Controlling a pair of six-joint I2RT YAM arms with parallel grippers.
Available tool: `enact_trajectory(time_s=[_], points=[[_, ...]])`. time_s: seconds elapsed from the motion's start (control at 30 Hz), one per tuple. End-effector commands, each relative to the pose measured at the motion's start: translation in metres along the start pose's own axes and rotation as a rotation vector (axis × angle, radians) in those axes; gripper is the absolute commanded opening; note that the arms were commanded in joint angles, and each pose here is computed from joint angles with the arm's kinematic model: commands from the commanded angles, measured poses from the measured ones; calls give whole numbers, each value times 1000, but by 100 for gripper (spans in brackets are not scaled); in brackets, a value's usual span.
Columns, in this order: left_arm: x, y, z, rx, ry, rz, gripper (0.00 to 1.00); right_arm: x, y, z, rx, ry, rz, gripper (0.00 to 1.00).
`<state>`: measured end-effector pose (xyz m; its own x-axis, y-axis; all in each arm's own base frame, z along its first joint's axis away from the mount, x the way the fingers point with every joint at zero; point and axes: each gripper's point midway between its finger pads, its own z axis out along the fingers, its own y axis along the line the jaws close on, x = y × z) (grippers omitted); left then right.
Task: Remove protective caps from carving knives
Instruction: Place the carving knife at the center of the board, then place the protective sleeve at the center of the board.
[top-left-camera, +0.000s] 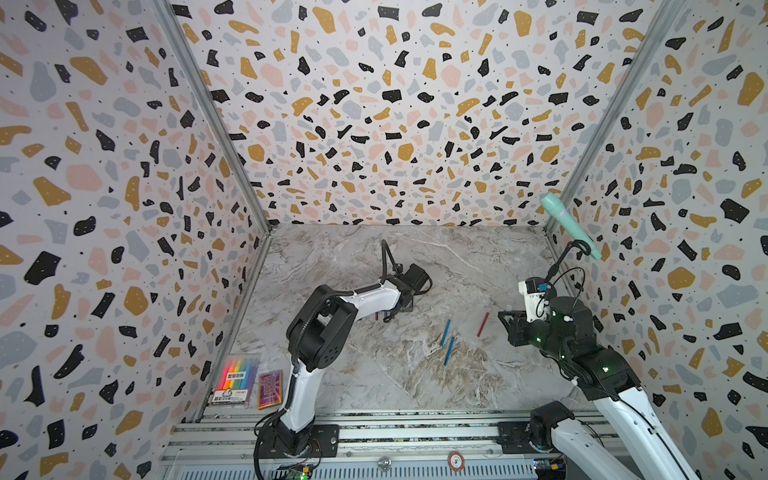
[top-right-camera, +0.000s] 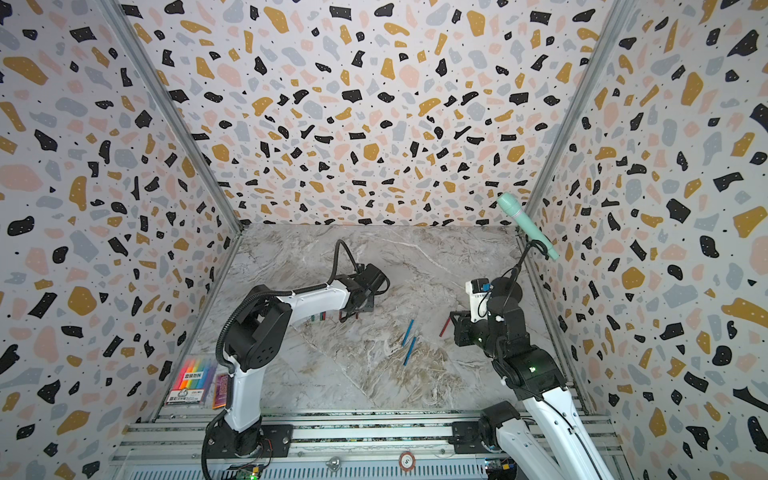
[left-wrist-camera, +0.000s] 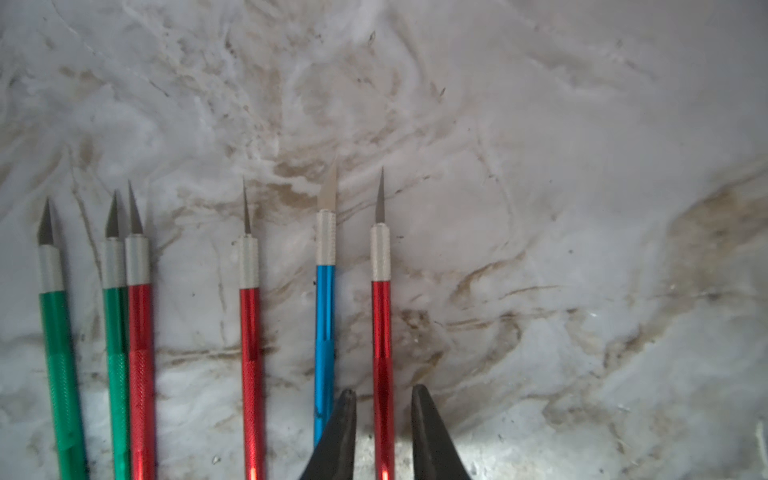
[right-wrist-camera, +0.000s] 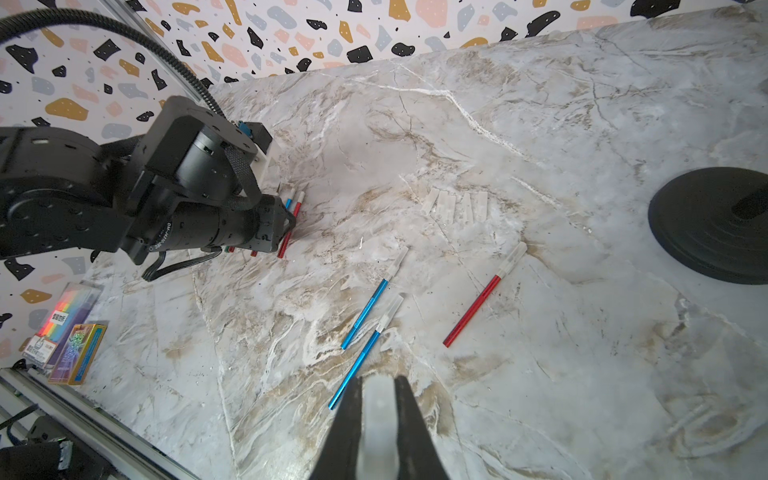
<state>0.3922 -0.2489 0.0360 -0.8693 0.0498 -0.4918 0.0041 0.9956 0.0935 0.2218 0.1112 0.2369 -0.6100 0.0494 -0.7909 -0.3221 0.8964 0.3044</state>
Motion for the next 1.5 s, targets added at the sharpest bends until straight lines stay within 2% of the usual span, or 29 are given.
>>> enact_trajectory(time_s=[0.0, 0.23, 0.4, 0.53, 0.63, 0.9, 1.0, 1.03, 1.17, 1.33, 1.47], points=[[-19, -4, -22, 47, -23, -4, 27, -3, 1, -2, -1, -21, -14, 0], [-62, -15, -73, 146, -120, -27, 33, -2, 0, 0, 4, -10, -10, 0], [-89, -18, -109, 194, -180, -8, 42, -1, -1, 2, 11, -1, -6, 0], [-105, -16, -138, 223, -232, 17, 51, 1, -4, 5, 22, 15, 0, 0], [-110, -13, -157, 255, -271, 43, 62, 2, -5, 7, 31, 27, 5, 0], [-97, 18, -192, 282, -417, 81, 89, 10, -14, 22, 80, 123, 35, 0], [-85, 30, -198, 289, -456, 87, 94, 13, -17, 31, 103, 177, 46, 0], [-80, 35, -199, 289, -469, 86, 100, 15, -19, 35, 112, 201, 51, 0], [-66, 57, -203, 262, -531, 55, 100, 18, -25, 50, 151, 280, 64, 0], [-48, 87, -191, 161, -580, 29, 100, 10, -32, 72, 197, 326, 69, 0], [-43, 92, -184, 129, -581, 33, 100, 13, -40, 97, 238, 411, 62, 0]])
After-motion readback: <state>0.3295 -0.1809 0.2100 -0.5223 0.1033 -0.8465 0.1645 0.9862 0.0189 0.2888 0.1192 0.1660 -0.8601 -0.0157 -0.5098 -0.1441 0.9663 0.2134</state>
